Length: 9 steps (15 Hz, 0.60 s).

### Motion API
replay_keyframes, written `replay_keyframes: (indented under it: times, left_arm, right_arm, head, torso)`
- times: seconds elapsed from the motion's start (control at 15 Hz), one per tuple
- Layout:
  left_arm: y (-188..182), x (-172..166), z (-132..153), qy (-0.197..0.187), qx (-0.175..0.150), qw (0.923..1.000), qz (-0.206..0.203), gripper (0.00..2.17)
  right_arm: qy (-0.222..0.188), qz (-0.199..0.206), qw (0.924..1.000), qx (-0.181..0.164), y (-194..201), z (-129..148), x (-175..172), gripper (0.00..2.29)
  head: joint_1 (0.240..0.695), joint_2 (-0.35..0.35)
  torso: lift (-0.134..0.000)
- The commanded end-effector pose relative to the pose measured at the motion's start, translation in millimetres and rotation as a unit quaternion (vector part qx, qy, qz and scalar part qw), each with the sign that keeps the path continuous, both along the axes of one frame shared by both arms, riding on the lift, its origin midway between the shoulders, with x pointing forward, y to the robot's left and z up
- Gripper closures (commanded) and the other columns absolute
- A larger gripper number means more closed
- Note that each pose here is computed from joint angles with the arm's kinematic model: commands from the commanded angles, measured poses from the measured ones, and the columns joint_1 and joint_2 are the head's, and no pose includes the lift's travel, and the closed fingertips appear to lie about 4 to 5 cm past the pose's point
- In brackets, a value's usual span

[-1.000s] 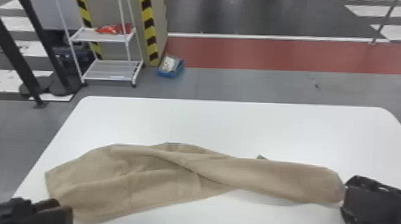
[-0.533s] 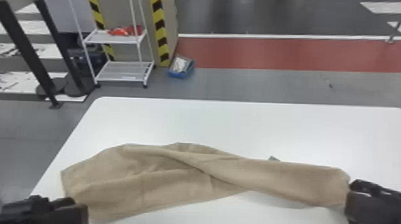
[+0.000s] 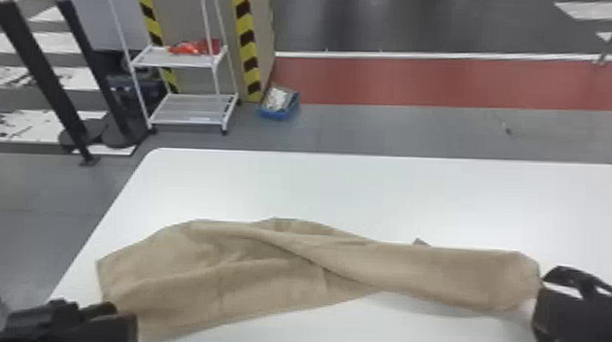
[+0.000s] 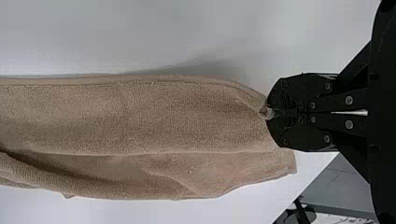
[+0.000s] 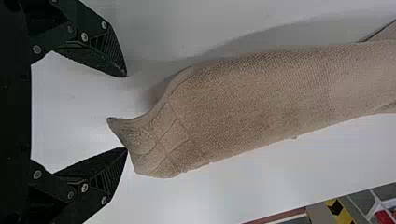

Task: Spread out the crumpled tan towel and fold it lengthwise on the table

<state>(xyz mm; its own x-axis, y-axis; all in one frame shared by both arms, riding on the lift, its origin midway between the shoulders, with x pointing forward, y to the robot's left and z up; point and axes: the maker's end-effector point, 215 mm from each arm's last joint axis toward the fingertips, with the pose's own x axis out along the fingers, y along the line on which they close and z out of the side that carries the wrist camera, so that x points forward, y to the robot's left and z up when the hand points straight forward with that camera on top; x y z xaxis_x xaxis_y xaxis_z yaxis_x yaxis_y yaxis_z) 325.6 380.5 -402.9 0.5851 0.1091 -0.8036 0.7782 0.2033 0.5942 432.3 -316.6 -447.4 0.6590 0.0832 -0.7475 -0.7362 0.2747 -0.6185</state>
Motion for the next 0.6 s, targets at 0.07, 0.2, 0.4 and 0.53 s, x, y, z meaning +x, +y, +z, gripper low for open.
replay_keyframes:
  times: [0.07,0.2,0.4,0.53]
  left_arm:
    - [-1.4,-0.4,-1.0,0.000,-0.001,1.0000,-0.002,1.80]
    - [-0.8,-0.6,-1.5,0.001,0.000,1.0000,-0.001,1.80]
    - [-1.0,-2.8,-3.4,0.004,-0.001,1.0000,-0.001,1.80]
    - [-1.0,-4.1,-4.4,0.006,-0.001,1.0000,-0.001,1.80]
  right_arm:
    - [-0.016,-0.019,0.9997,0.000,-8.7,7.4,2.6,0.36]
    - [-0.022,-0.023,0.9995,-0.002,-10.5,9.2,4.6,0.36]
    - [-0.021,-0.017,0.9996,-0.009,-9.5,5.3,4.9,0.38]
    - [-0.024,-0.015,0.9995,-0.017,-12.1,4.4,8.0,0.42]
  head:
    - [0.695,0.096]
    - [0.695,0.085]
    - [0.695,0.080]
    - [0.695,0.080]
  torso:
    - [-0.124]
    - [-0.124]
    - [-0.124]
    - [-0.124]
